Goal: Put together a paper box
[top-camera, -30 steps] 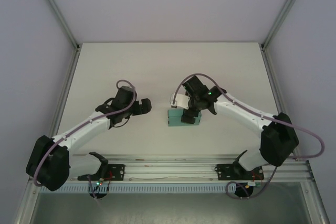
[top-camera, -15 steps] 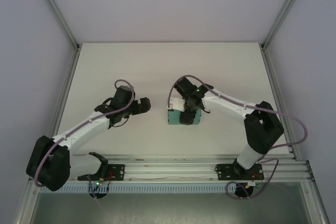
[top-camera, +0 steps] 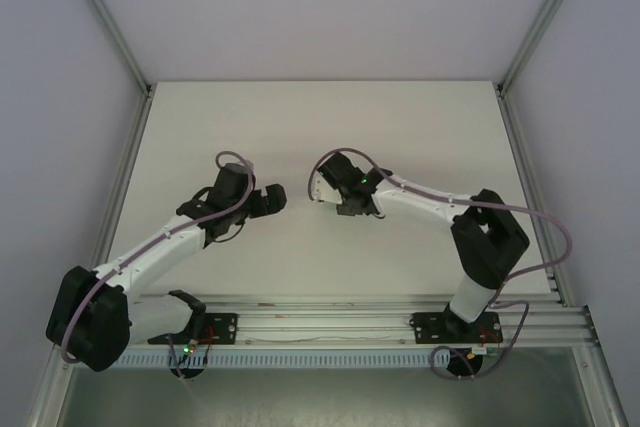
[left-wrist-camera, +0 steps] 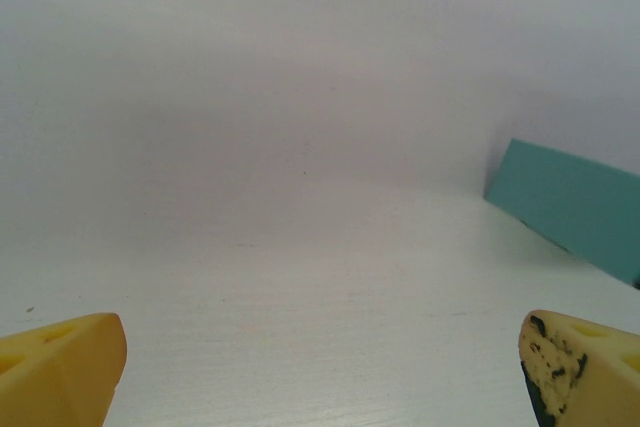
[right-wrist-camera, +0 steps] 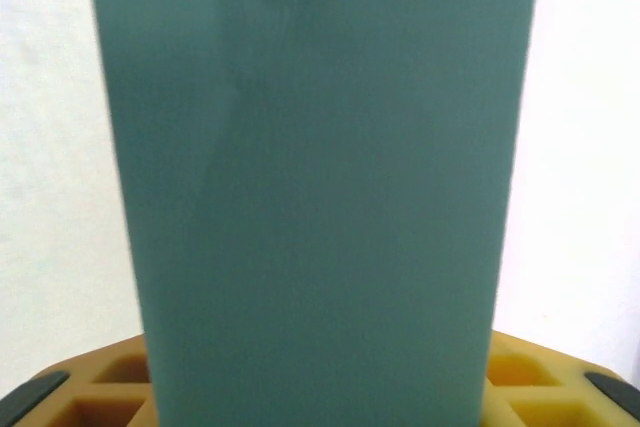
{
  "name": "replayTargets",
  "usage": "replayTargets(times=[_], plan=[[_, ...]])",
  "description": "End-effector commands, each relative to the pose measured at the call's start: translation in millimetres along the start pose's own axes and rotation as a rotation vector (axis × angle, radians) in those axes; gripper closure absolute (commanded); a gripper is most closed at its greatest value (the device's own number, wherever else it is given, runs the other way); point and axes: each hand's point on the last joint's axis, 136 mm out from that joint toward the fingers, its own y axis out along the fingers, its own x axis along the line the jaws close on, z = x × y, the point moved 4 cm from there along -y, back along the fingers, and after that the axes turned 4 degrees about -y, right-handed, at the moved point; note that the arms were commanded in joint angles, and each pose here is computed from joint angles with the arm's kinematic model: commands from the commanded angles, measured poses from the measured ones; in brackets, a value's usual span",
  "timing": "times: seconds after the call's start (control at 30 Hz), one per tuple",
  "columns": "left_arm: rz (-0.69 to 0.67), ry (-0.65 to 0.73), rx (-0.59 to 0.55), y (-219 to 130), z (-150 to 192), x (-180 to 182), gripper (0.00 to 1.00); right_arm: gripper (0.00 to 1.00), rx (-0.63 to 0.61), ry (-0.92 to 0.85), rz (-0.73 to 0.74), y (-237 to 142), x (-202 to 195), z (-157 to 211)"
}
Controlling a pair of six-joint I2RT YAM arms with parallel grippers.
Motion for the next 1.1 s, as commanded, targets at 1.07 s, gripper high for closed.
replayTargets(times=[1.07], plan=[[-0.077, 0.005, -0.103, -26.1, -14.5, 14.0, 0.00, 0.14, -0.008, -0.013, -0.115, 2.8, 43.4, -11.4]])
